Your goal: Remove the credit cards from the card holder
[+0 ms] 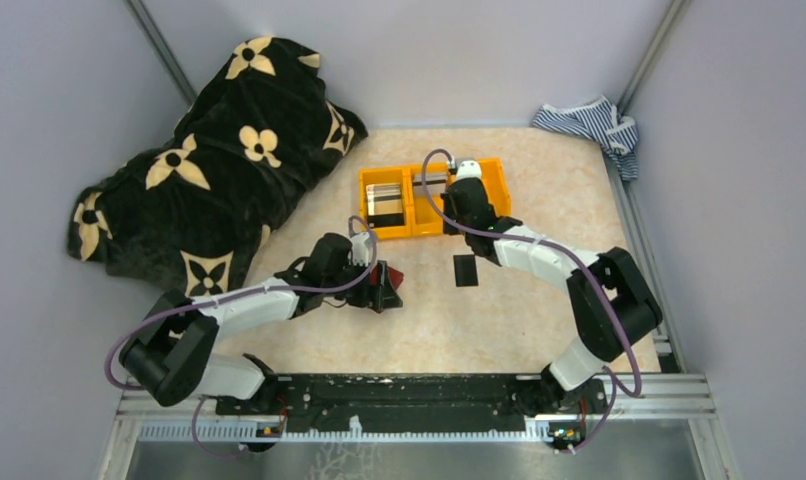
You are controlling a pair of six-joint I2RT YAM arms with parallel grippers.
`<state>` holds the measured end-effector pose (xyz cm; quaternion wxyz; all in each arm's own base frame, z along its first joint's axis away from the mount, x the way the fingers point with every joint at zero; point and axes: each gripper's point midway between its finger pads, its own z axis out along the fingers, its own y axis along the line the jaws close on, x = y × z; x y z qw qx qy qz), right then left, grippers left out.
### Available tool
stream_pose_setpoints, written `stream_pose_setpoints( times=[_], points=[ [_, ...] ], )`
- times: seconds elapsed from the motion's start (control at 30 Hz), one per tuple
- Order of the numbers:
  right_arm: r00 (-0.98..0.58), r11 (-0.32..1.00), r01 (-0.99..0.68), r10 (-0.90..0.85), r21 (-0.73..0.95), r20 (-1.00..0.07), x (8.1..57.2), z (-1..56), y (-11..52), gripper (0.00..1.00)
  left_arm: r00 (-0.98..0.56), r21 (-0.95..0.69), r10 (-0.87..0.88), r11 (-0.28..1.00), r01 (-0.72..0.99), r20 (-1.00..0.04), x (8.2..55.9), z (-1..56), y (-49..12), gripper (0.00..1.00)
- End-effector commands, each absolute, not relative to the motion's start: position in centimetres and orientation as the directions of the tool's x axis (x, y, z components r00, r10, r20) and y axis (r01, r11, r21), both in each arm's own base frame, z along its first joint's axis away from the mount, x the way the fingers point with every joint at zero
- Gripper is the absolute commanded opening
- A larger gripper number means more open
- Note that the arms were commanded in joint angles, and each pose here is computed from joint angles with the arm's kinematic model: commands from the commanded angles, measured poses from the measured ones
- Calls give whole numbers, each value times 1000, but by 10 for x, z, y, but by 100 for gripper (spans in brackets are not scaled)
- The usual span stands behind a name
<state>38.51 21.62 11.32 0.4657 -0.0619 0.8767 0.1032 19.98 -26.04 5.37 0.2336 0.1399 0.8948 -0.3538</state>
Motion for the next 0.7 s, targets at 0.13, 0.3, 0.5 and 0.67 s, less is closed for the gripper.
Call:
stream_pose_setpoints(
  times=[0.13,0.3,0.5,0.67],
  points=[
    [-362,954,-230,101,194,-927,385,181,210,0,-808,-680,1,539,497,-589,212,91,-304,84],
    [-223,896,-362,186,258,-957,362,214,216,3,-692,-589,-54,573,569,-720,230,130,-294,88],
    [-355,794,-527,117,302,-928,347,181,250,53,-670,-498,-269,850,174,-692,264,86,-220,100],
    [-301,669,-721,-71,179,-951,319,178,298,66,-719,-574,-396,819,5,-572,254,55,-198,99]
  ],
)
